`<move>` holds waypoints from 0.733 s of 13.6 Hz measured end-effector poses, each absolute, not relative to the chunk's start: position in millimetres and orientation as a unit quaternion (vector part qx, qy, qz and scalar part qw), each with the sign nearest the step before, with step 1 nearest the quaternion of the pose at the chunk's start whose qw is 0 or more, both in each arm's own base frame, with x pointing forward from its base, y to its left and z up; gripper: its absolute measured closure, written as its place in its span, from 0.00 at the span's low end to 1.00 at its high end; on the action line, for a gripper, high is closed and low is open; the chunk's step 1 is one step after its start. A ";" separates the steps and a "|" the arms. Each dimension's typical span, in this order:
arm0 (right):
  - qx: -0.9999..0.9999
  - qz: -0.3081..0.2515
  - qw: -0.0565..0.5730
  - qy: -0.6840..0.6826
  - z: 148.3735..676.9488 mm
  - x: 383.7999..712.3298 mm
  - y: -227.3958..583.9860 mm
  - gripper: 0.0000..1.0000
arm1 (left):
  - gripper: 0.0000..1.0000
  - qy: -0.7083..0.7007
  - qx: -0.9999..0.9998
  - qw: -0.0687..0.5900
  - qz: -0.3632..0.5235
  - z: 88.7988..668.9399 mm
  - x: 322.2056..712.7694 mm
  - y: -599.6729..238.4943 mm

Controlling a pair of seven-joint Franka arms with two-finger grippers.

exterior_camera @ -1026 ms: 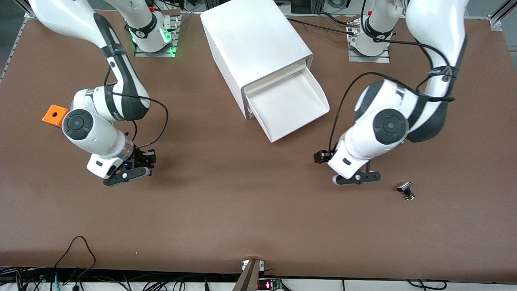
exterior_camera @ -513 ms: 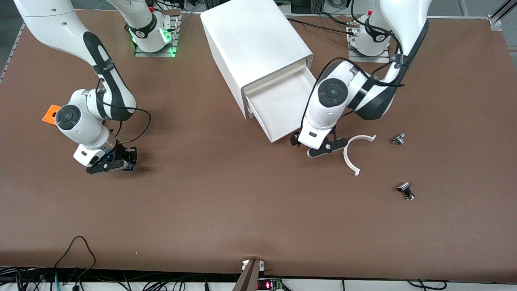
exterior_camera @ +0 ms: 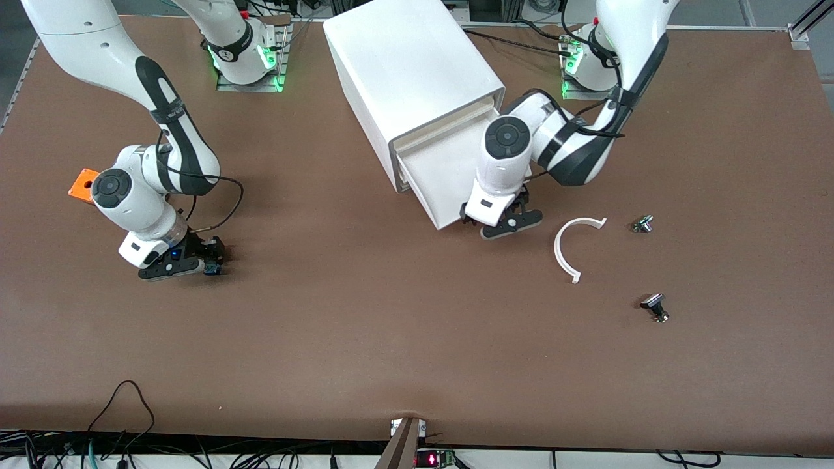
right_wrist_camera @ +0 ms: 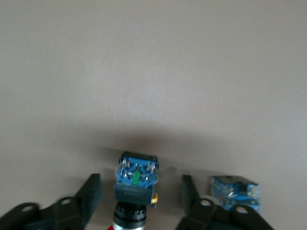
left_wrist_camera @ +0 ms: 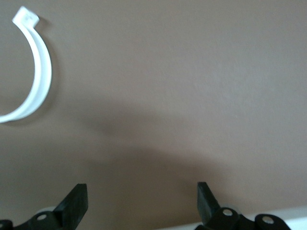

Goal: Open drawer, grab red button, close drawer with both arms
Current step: 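Set the button on the table while the left gripper reaches the drawer, then push the drawer shut with the left gripper while the right gripper withdraws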

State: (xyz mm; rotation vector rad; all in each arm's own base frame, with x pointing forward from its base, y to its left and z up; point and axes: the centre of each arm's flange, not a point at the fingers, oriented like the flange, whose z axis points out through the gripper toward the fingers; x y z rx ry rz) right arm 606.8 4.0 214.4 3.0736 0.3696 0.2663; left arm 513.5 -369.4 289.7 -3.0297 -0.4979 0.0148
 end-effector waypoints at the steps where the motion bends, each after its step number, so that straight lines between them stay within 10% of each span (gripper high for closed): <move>1: 0.988 0.095 0.018 0.120 225.6 611.1 5.2 0.05 | 0.00 -0.158 -0.987 0.033 0.006 290.6 508.5 -376.0; 10: 0.994 0.038 0.015 0.104 372.3 640.8 5.5 0.00 | 0.00 -0.162 -0.983 0.009 0.085 300.0 447.5 -430.5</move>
